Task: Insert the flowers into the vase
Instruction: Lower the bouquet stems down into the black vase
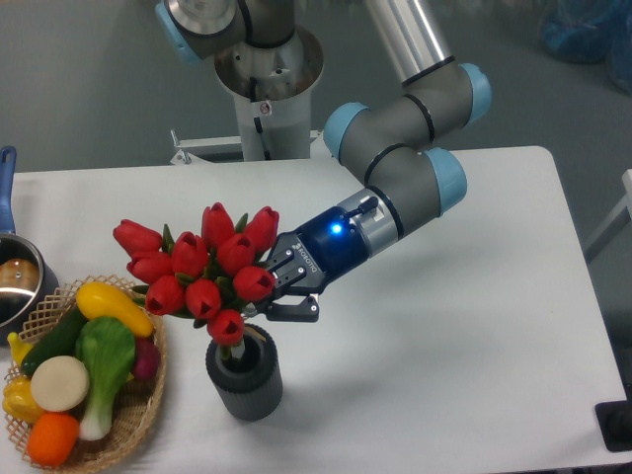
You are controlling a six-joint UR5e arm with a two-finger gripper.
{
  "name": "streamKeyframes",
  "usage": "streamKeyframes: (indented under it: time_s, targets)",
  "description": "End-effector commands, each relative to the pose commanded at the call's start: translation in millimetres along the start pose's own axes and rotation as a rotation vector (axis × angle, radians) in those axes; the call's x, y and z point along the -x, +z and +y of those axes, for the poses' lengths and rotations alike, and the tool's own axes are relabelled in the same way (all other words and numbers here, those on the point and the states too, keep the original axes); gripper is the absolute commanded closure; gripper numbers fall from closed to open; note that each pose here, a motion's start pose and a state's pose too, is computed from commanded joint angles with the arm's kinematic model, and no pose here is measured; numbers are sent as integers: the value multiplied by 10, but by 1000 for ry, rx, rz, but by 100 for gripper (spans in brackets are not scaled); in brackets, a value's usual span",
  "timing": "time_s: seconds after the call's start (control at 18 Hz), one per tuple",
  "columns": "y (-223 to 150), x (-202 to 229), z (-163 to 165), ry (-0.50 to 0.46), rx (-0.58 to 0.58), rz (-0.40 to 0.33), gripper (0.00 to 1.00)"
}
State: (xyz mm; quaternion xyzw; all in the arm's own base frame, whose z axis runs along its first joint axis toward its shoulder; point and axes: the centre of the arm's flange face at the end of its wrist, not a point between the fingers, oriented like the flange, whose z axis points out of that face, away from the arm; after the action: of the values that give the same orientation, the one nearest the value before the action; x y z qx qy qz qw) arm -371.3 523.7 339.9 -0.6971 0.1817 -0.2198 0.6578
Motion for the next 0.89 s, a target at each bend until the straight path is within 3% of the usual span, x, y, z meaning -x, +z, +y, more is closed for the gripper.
streamKeyframes:
  time_s: [0.89]
  targets:
    - [165, 84, 398, 1, 2, 27, 85]
